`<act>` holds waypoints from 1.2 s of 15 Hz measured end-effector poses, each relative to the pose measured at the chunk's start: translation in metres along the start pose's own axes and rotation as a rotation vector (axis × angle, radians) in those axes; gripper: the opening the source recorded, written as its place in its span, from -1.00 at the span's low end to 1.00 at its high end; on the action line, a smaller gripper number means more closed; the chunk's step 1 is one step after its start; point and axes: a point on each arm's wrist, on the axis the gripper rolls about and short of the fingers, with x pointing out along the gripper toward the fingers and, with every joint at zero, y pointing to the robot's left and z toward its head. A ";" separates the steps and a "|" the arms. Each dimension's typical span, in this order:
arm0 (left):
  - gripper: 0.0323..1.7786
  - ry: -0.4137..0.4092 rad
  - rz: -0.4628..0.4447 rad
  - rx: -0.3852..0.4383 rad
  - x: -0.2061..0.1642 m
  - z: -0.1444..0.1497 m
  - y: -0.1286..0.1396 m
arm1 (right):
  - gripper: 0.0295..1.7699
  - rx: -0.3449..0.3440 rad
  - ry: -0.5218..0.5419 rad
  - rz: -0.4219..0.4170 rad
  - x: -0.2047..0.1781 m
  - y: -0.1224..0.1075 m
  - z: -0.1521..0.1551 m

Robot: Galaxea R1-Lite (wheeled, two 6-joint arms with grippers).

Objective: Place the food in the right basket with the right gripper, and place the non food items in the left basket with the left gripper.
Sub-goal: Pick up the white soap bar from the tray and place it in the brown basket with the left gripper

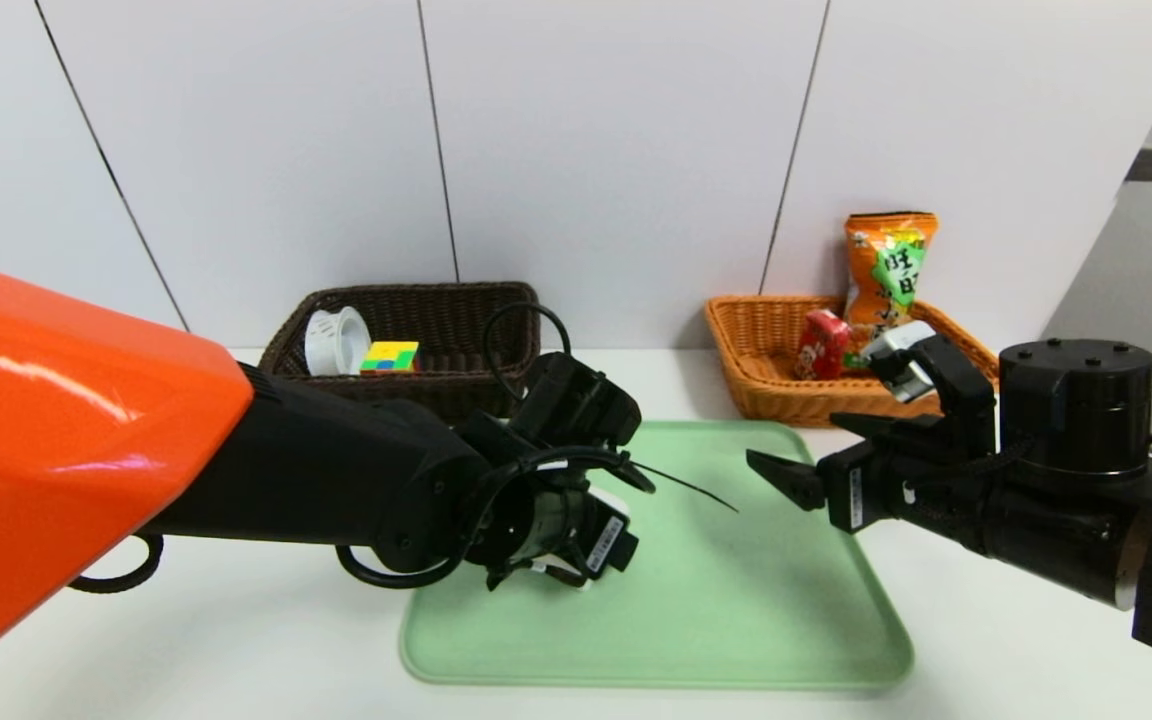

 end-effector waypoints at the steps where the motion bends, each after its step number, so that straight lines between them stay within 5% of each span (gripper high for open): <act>1: 0.90 0.001 0.001 0.002 -0.001 0.000 0.000 | 0.93 0.000 0.001 0.000 0.000 0.000 0.000; 18: 0.90 0.024 0.001 0.013 -0.011 -0.006 0.003 | 0.93 0.000 0.010 0.000 0.000 0.000 -0.002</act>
